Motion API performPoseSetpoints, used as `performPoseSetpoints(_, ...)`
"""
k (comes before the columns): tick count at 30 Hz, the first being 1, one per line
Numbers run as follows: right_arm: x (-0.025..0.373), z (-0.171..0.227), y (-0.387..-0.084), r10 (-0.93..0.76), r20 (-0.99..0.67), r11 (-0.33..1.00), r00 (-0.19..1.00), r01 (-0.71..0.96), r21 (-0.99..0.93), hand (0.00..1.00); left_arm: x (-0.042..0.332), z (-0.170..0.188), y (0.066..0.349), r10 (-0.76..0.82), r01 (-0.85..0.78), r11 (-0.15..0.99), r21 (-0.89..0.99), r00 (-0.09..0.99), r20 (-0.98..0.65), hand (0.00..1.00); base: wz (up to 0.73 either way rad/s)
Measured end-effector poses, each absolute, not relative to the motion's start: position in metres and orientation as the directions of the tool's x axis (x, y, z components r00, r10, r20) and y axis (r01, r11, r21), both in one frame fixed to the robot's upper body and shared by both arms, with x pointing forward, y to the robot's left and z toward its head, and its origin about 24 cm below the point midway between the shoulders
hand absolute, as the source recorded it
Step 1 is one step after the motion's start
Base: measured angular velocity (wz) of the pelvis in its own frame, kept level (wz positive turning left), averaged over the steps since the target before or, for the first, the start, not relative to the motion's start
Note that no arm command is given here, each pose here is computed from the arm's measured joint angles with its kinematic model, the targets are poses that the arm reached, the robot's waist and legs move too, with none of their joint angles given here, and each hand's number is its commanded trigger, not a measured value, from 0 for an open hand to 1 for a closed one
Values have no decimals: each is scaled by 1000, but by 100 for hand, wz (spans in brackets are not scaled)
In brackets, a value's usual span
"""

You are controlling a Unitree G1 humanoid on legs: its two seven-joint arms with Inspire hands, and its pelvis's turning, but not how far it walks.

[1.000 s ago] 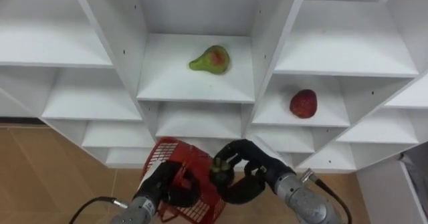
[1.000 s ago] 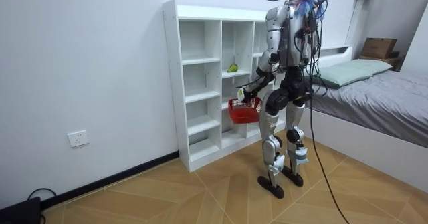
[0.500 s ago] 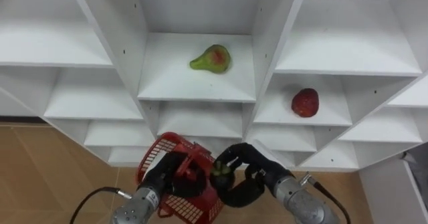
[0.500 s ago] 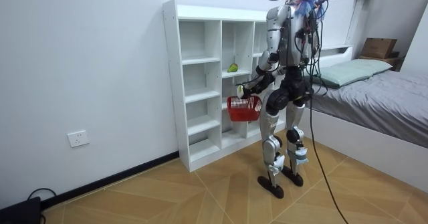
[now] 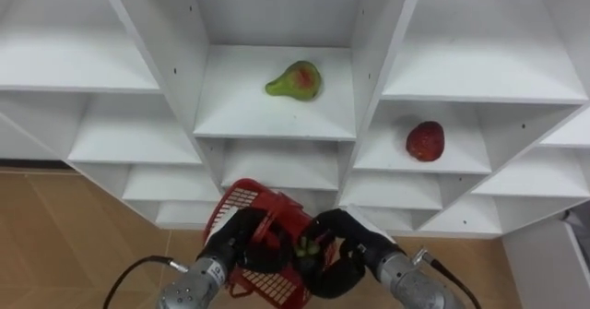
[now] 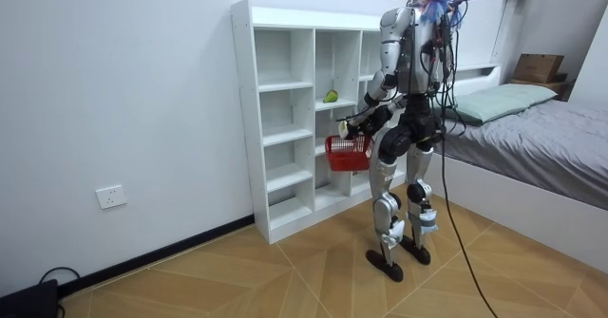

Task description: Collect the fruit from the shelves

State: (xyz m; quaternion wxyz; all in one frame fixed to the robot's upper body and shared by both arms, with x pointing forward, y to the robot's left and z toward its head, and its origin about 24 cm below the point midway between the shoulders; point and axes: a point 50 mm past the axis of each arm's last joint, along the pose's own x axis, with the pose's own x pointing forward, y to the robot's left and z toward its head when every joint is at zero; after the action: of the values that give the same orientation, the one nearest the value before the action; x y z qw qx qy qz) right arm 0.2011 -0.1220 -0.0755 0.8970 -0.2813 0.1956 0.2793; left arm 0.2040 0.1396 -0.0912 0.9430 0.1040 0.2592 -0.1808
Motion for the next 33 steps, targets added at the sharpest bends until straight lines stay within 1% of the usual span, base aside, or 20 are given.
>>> performPoseSetpoints(13, 200, -79, -124, 383, -523, 686, 761, -614, -390, 100, 211, -84, 129, -345, 434, 898, 75, 799, -493, 100, 0)
performPoseSetpoints(20, 200, -79, -124, 385, -524, 685, 760, -616, -389, 100, 216, -74, 121, -388, 466, 882, 75, 806, -447, 100, 0)
performPoseSetpoints(33, 199, -79, -124, 387, -526, 684, 758, -618, -388, 100, 215, -74, 117, -416, 489, 870, 58, 793, -446, 100, 0)
